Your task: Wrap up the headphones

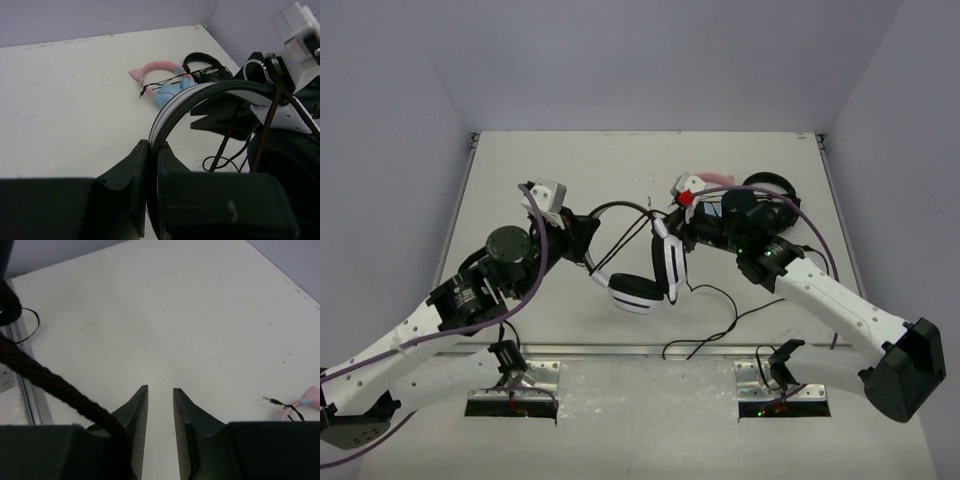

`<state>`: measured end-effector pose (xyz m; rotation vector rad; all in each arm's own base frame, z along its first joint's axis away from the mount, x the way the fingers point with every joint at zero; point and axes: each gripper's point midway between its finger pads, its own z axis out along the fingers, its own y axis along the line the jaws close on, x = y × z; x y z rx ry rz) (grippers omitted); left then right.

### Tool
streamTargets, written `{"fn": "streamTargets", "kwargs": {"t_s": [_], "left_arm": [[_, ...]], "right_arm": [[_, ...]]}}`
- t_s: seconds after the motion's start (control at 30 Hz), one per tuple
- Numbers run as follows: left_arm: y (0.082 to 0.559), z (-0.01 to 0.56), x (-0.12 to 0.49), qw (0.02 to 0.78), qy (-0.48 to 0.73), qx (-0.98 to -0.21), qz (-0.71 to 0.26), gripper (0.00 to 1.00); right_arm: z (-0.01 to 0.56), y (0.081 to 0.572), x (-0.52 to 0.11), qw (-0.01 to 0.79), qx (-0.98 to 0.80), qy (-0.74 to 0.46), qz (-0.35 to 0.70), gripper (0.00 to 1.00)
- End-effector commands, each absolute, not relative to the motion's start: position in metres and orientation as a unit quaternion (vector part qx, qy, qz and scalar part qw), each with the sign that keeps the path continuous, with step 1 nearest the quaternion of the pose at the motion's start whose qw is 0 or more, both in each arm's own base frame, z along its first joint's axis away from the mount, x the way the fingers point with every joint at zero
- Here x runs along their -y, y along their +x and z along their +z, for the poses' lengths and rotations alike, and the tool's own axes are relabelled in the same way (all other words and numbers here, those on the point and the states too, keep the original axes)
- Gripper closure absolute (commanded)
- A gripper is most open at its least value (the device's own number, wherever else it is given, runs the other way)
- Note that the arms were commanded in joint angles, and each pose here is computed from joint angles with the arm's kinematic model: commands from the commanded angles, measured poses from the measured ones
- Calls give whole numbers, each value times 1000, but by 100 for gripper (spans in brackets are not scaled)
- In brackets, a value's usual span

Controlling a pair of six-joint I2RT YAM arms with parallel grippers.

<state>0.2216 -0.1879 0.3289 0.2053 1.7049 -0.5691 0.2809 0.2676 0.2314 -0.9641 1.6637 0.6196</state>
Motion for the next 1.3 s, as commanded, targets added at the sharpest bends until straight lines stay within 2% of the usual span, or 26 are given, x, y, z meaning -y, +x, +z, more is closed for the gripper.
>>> {"fn": "streamTargets", "kwargs": {"t_s": [0.0,0.13,0.3,0.33,0.4,0.5,0.53,0.67,0.77,0.97,1.07,1.2,1.27], "left_arm": [[206,452,179,688,17,-629,-362,100],[203,485,177,696,11,-610,-378,100],[198,519,171,710,8,-588,-387,100],[200,519,172,710,9,-592,-382,100],[203,516,169,712,14,-602,-361,99],[210,492,173,708,38,-626,-325,100],[211,484,173,706,47,-632,-316,100],[218,442,176,700,69,-654,-280,100],[213,419,187,692,105,-653,-289,100],[201,401,203,679,174,-645,-305,100],[195,404,203,681,183,-635,-315,100],[182,410,208,677,202,-618,-344,99],[181,413,209,676,202,-616,-350,100]], "right_arm": [[244,266,-285,545,-663,-367,358,69],[254,260,-305,542,-632,-343,435,61],[251,264,-318,525,-628,-332,469,63],[253,262,-319,523,-624,-337,473,85],[255,262,-317,522,-629,-336,468,99],[268,265,-306,536,-645,-329,434,99],[288,264,-301,553,-636,-328,426,98],[299,253,-285,538,-663,-337,396,95],[300,250,-275,525,-684,-344,372,92],[290,251,-251,520,-710,-373,294,89],[286,245,-246,508,-713,-393,282,99],[273,239,-239,504,-700,-435,259,97],[263,237,-235,498,-696,-455,245,92]]}}
